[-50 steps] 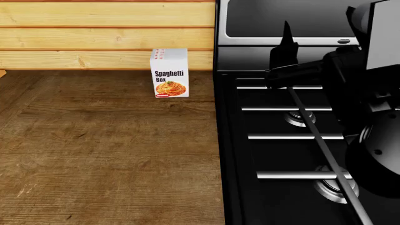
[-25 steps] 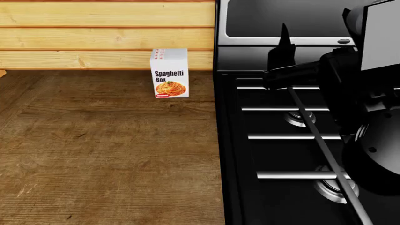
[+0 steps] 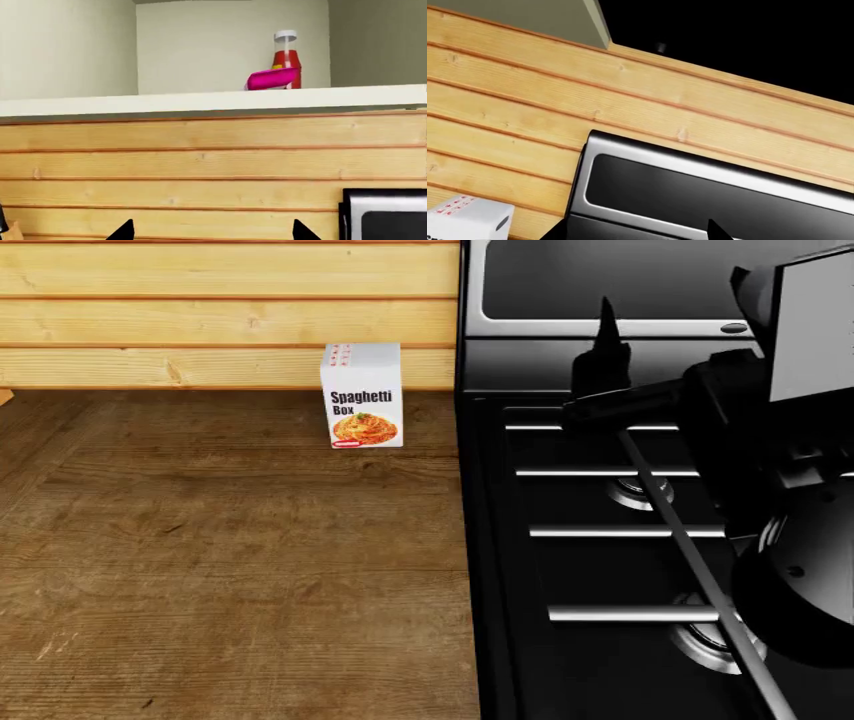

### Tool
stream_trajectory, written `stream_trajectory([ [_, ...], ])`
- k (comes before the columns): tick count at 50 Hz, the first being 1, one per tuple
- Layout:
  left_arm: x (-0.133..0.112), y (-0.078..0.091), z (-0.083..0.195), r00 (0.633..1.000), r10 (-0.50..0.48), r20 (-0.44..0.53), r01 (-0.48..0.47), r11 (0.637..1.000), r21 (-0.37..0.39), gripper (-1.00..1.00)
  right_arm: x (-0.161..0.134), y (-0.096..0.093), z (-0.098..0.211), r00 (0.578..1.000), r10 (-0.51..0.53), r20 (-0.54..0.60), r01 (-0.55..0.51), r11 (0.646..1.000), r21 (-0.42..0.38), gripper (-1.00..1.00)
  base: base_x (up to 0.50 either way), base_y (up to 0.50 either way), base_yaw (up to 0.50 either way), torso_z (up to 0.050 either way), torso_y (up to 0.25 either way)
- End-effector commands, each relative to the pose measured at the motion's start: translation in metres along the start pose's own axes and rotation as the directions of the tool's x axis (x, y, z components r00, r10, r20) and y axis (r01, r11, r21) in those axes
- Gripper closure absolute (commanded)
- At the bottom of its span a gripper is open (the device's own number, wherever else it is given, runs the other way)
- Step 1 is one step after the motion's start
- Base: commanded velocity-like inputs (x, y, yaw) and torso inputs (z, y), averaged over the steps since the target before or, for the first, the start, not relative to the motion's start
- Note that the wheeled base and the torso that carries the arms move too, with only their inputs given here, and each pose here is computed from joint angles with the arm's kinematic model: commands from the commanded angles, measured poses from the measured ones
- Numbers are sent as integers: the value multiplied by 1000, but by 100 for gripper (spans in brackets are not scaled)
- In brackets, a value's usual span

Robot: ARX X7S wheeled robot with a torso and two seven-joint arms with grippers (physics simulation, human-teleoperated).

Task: Pick the salsa and bar from the counter and place them in the cabinets closest to them.

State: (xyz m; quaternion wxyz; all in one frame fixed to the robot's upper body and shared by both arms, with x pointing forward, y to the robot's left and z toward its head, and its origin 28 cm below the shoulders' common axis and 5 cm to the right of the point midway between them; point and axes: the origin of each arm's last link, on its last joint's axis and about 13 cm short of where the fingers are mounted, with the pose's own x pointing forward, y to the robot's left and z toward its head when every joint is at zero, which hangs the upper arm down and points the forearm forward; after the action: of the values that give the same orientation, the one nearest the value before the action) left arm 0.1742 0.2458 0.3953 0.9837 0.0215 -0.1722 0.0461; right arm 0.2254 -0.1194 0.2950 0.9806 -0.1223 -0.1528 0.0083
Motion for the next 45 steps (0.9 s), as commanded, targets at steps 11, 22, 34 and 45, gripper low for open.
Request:
stream_trajectory([
  [11,0,-12,-71,983,-57,-177,52,998,-32,-100,5,2,-3,1000,10,-8,-10,1000,-1,-100,0,0,0,0,0],
  [22,11,-18,-106,969,-71,-238,55,996,-72,-100,-1,3,-11,1000,-23,-13,23,1000,1,-100,0,0,0,0,0],
  [34,16,-23,-129,956,-72,-283,55,996,-66,-100,-20,1,-9,999,-33,-16,32,999,-14,-100,0,0,0,0,0],
  [45,9,-16,-142,947,-56,-315,39,997,-60,-100,-30,-2,-8,998,-56,-12,56,998,-9,-100,0,0,0,0,0],
])
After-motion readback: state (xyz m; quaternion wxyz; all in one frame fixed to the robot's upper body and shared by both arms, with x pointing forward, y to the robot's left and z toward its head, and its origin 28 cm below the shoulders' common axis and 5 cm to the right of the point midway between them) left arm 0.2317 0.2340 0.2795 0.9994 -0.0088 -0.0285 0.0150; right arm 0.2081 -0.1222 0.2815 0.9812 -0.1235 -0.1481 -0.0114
